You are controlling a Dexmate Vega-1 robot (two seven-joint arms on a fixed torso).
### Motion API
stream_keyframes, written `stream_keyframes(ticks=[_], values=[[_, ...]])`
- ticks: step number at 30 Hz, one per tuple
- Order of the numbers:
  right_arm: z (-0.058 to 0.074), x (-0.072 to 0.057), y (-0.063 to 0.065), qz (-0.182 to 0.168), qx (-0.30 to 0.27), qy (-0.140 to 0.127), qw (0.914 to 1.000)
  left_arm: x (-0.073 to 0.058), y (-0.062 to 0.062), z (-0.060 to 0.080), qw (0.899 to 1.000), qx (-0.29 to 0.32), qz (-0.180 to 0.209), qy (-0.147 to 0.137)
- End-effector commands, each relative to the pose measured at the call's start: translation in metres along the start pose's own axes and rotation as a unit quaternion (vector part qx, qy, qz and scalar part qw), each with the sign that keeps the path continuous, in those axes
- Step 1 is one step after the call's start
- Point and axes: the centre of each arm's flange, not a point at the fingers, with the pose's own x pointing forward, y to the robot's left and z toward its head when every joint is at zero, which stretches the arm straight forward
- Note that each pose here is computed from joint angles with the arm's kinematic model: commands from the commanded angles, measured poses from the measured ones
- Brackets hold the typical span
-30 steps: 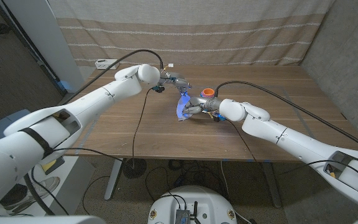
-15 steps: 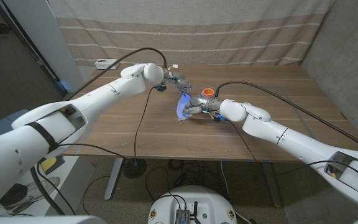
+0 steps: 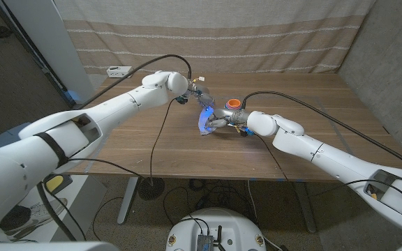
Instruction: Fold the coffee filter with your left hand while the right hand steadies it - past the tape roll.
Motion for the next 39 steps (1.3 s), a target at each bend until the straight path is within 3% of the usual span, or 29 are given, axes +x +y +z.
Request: stream_keyframes(ticks=[1, 11, 16, 21, 27, 31, 39], values=[[0.0, 0.001, -0.002, 0.002, -0.001, -0.001, 1.0, 0.006, -0.007, 0.003, 0.999, 0.012, -0.032, 0.008], [-0.002, 0.002, -0.002, 0.003, 0.001, 0.001, 1.0, 0.004, -0.005, 0.005, 1.0, 0.011, -0.027, 0.006], [-0.003, 0.003, -0.002, 0.004, 0.001, 0.003, 1.0, -0.01, 0.001, 0.007, 0.999, 0.014, 0.045, -0.018], [-0.004, 0.004, -0.001, 0.007, 0.002, 0.004, 1.0, -0.028, 0.006, 0.015, 0.991, 0.009, 0.12, -0.061], [-0.005, 0.005, -0.002, 0.006, 0.002, 0.004, 1.0, -0.042, 0.008, 0.022, 0.98, -0.017, 0.161, -0.117], [-0.004, 0.005, -0.002, 0.006, 0.002, 0.004, 1.0, -0.047, 0.009, 0.027, 0.977, -0.032, 0.148, -0.149], [-0.004, 0.006, -0.002, 0.006, 0.001, 0.005, 1.0, -0.044, 0.009, 0.033, 0.987, -0.004, 0.093, -0.132]])
